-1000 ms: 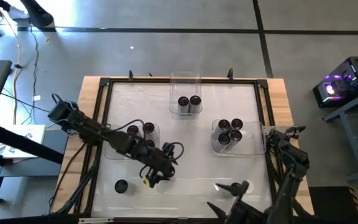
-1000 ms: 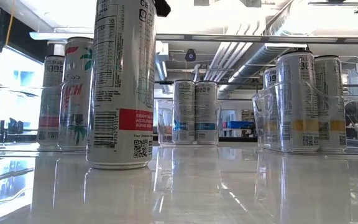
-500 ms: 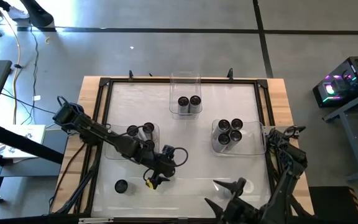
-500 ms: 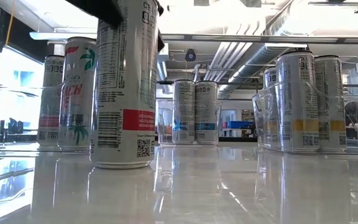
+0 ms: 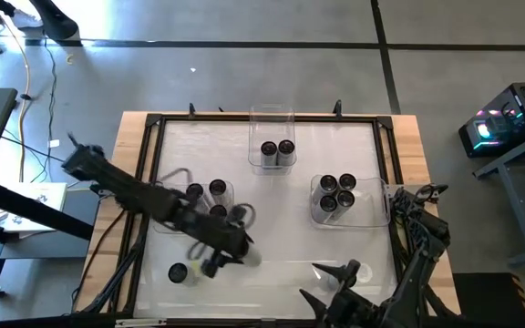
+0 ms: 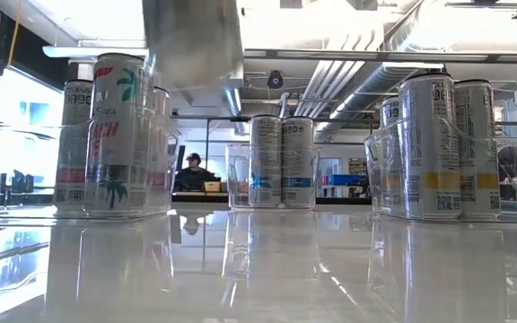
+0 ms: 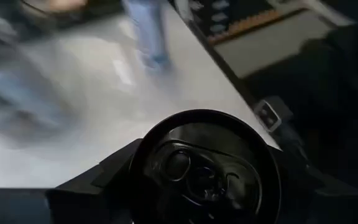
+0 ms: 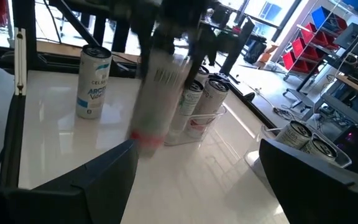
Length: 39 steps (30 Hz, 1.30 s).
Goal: Sort soda cans
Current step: Put the white-pink soda can into the bottom left transparent bin
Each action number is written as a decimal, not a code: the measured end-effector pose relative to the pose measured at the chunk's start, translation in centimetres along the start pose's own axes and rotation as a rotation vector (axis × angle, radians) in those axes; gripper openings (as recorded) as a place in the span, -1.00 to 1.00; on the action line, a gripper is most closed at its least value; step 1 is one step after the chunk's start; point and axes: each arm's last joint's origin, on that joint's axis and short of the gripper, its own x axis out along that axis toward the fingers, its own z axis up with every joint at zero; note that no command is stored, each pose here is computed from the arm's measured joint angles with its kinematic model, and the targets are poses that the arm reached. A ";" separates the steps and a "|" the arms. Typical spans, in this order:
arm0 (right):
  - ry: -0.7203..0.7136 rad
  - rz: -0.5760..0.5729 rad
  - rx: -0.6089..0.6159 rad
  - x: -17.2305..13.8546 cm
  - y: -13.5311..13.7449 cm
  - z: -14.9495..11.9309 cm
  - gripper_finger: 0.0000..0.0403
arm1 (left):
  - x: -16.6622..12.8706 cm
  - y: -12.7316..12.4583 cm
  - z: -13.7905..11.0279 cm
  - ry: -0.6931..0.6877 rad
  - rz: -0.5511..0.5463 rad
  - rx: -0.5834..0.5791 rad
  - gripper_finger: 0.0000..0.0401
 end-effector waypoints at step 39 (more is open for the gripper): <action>0.054 -0.041 -0.031 2.3 -0.4 0.4 0.64 | -7.9 -3.1 -12.2 0.227 0.549 -0.433 0.24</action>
